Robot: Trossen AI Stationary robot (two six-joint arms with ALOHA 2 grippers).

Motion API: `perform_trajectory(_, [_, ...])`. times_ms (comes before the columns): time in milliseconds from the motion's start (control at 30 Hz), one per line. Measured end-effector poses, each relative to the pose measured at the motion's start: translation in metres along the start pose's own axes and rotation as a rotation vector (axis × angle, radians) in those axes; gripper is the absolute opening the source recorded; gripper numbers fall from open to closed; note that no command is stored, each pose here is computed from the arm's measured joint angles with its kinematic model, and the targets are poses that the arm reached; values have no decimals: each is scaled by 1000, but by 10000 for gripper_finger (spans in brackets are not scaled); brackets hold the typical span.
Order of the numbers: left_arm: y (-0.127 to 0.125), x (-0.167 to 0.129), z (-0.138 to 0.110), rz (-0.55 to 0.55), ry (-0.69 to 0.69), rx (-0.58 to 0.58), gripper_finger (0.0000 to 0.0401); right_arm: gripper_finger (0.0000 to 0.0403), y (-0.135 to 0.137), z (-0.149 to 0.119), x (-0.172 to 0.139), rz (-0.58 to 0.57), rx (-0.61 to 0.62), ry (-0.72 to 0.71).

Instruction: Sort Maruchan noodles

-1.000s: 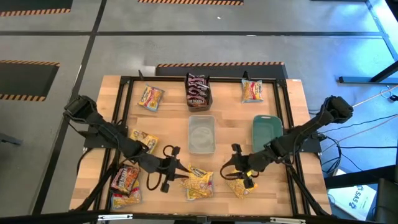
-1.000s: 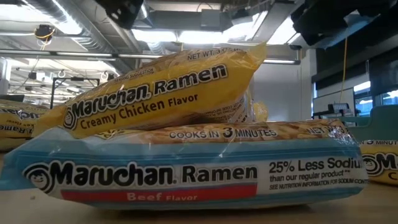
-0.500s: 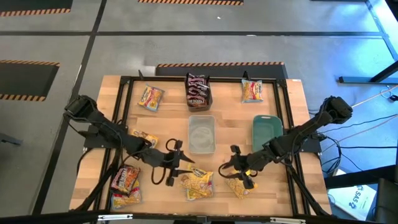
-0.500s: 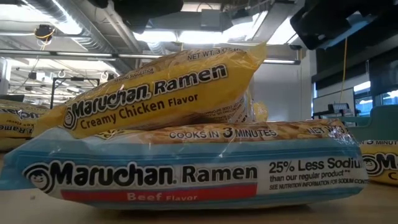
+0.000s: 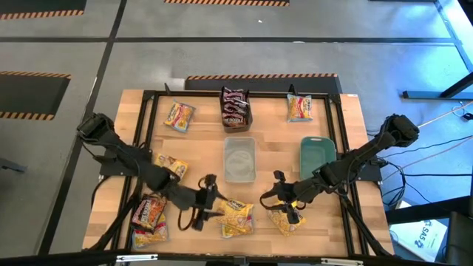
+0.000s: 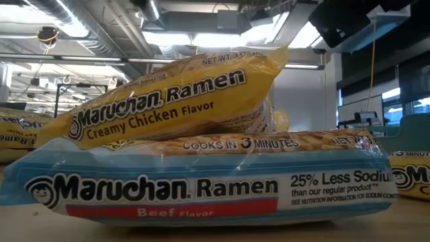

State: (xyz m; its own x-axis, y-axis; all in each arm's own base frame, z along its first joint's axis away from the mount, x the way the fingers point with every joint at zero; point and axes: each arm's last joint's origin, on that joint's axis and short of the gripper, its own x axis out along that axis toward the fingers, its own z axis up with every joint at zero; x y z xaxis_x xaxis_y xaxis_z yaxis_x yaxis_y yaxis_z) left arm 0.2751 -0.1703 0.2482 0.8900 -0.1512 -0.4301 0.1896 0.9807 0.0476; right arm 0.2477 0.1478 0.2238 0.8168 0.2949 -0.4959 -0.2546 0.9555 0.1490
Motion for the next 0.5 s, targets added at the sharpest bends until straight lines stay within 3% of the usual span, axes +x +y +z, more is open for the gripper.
perform_trajectory(100, [-13,-7,12,37,136,-35,223,166,0,0,0,15,-18,6])
perform_trajectory(233, [-28,-21,16,90,377,-219,223,166,0,0,0,7,-20,1])
perform_trajectory(333, [-42,-30,9,135,576,-368,222,166,0,0,0,10,9,3])
perform_trajectory(500, [-50,-41,-14,309,860,-604,222,166,3,-2,0,84,93,42])
